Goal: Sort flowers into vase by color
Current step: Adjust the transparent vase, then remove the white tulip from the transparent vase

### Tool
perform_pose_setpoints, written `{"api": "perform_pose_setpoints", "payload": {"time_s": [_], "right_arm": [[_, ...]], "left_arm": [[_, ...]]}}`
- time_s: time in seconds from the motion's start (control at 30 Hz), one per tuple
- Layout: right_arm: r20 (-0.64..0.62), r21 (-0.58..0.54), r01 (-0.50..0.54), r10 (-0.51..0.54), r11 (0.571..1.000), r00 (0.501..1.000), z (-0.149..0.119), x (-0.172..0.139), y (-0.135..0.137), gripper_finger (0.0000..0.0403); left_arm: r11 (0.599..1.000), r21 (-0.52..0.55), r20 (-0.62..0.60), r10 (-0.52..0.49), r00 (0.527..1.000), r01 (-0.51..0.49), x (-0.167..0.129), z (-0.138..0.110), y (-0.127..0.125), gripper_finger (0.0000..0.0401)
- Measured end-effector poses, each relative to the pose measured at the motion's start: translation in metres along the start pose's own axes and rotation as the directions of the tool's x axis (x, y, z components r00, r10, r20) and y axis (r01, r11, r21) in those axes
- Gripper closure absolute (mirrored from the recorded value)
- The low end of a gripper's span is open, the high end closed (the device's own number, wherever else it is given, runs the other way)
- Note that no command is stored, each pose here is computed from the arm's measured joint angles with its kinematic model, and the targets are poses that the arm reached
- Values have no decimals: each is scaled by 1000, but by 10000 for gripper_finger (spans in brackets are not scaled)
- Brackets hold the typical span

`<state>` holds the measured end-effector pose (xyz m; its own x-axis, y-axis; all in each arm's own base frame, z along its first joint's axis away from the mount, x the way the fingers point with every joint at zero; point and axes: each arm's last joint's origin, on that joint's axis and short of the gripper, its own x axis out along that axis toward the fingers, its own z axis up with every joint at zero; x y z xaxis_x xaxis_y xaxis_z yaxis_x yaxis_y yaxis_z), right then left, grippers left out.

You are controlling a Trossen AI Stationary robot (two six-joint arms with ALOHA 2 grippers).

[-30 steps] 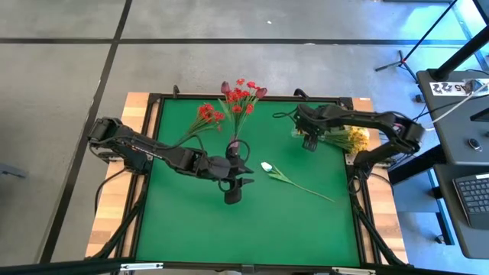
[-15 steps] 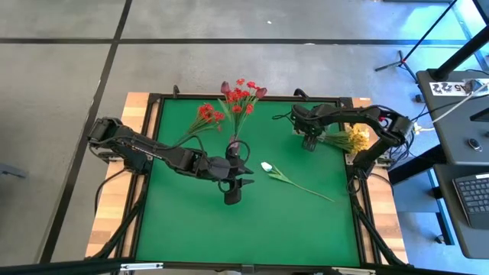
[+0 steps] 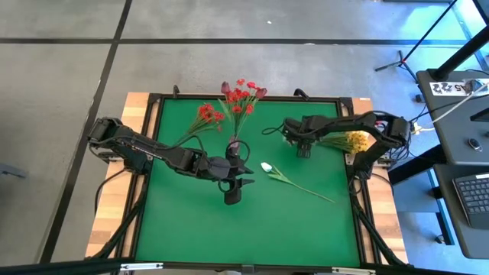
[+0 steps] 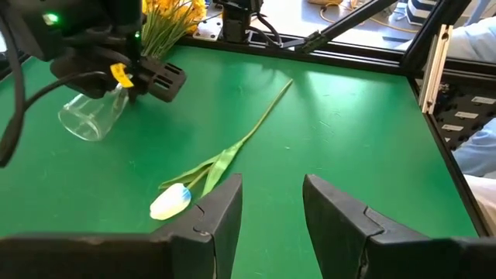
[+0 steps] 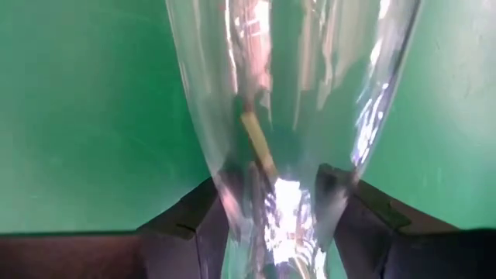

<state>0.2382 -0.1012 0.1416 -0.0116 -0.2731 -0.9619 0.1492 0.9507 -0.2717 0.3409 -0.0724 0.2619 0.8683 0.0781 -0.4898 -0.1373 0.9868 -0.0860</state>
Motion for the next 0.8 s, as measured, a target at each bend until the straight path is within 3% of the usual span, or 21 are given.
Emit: {"api": "perform_pose_setpoints", "payload": {"time_s": [0.17, 0.33, 0.5, 0.8], "right_arm": [[-9, 51, 4, -3, 999, 1000, 0, -2, 5, 219], [-38, 70, 2, 1, 998, 999, -3, -3, 5, 178], [-34, 74, -78, 80, 994, 996, -2, -10, 5, 140], [-23, 93, -106, 108, 990, 994, 13, -39, -5, 115]], "left_arm": [[1000, -2, 0, 0, 1000, 0, 0, 0, 0, 268], [1000, -3, 0, 0, 1000, 0, 0, 0, 0, 268], [1000, -2, -1, 0, 1000, 0, 0, 0, 0, 268], [1000, -12, -8, 2, 1000, -2, 0, -1, 0, 268]]}}
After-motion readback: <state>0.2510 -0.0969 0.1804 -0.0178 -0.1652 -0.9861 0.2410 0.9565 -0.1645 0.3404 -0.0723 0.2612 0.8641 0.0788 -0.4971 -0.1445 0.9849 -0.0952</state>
